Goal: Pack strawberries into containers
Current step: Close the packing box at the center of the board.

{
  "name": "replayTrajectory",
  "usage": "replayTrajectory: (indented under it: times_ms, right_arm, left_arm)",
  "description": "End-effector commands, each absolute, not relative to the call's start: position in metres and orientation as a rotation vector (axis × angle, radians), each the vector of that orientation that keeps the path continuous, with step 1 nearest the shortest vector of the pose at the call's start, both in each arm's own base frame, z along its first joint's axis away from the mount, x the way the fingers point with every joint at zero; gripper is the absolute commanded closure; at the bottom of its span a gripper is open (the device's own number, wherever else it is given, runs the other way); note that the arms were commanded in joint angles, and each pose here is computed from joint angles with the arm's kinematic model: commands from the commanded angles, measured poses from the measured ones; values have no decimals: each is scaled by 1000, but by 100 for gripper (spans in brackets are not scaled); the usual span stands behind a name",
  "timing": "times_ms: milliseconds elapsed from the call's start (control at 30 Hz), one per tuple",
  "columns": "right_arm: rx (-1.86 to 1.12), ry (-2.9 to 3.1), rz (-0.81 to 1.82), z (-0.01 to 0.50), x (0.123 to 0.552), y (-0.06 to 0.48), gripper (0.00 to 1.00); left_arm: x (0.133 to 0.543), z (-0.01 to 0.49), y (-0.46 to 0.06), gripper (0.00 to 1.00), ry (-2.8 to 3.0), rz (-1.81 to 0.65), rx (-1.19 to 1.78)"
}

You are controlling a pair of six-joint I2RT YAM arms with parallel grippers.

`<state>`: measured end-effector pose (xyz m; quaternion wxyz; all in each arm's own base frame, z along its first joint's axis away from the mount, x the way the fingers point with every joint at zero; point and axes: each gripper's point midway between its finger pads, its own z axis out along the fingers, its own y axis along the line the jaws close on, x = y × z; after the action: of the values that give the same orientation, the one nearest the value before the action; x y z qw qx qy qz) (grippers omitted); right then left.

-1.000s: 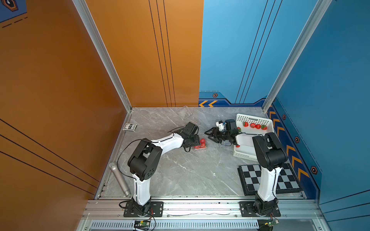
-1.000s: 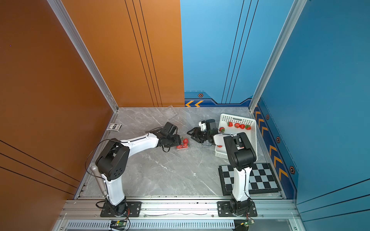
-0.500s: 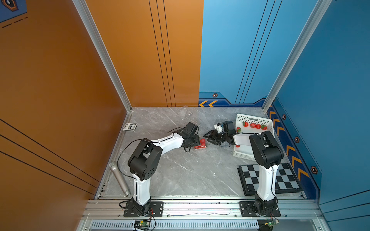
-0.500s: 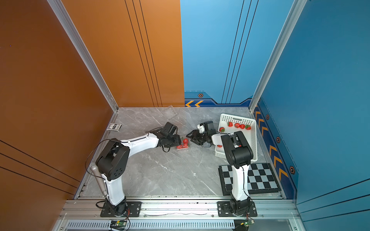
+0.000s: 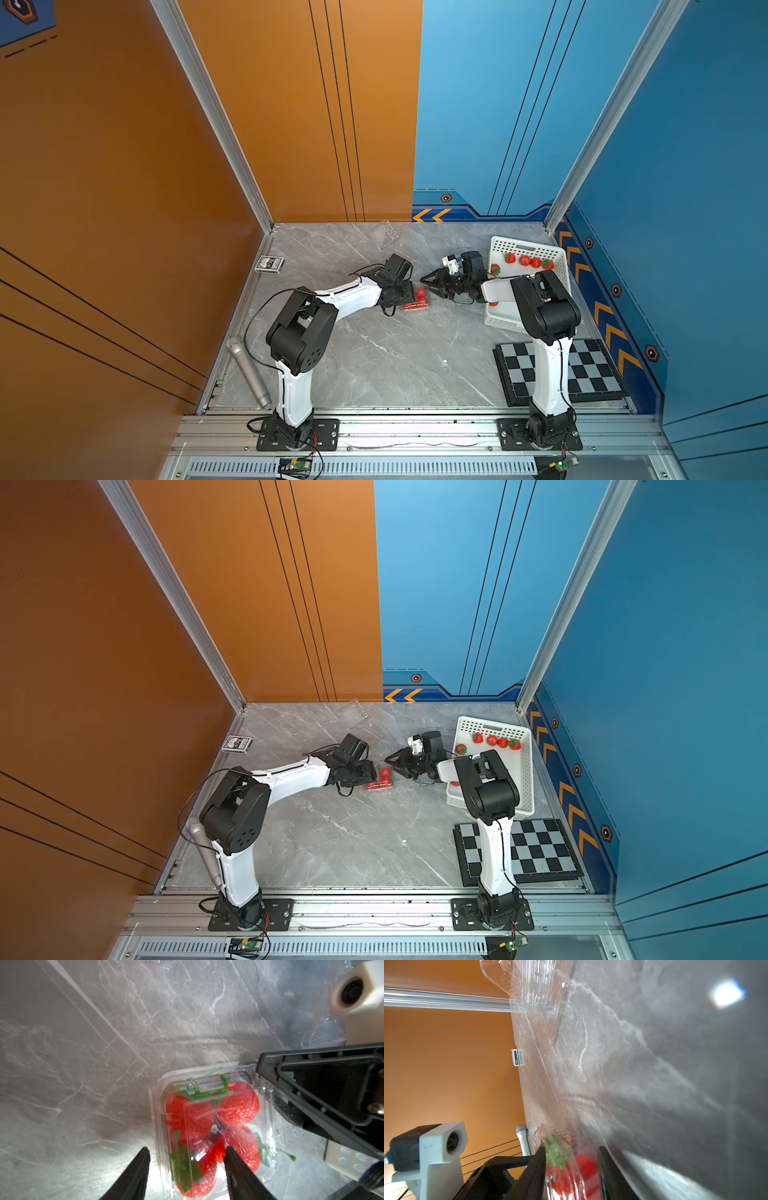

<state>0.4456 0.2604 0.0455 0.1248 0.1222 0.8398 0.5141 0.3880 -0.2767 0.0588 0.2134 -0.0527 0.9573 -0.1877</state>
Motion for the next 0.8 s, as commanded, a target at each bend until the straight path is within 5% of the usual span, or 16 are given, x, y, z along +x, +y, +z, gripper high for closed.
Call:
replayTrajectory:
  times_ms: [0,767]
  right_arm:
    - [344,2448,1522,42,444,264,64]
    - [353,2418,1565,41,440,262,83]
  left_arm:
    - [391,55,-279,41,2670,-527,-151]
    - [402,62,-276,37,2643,-522,-180]
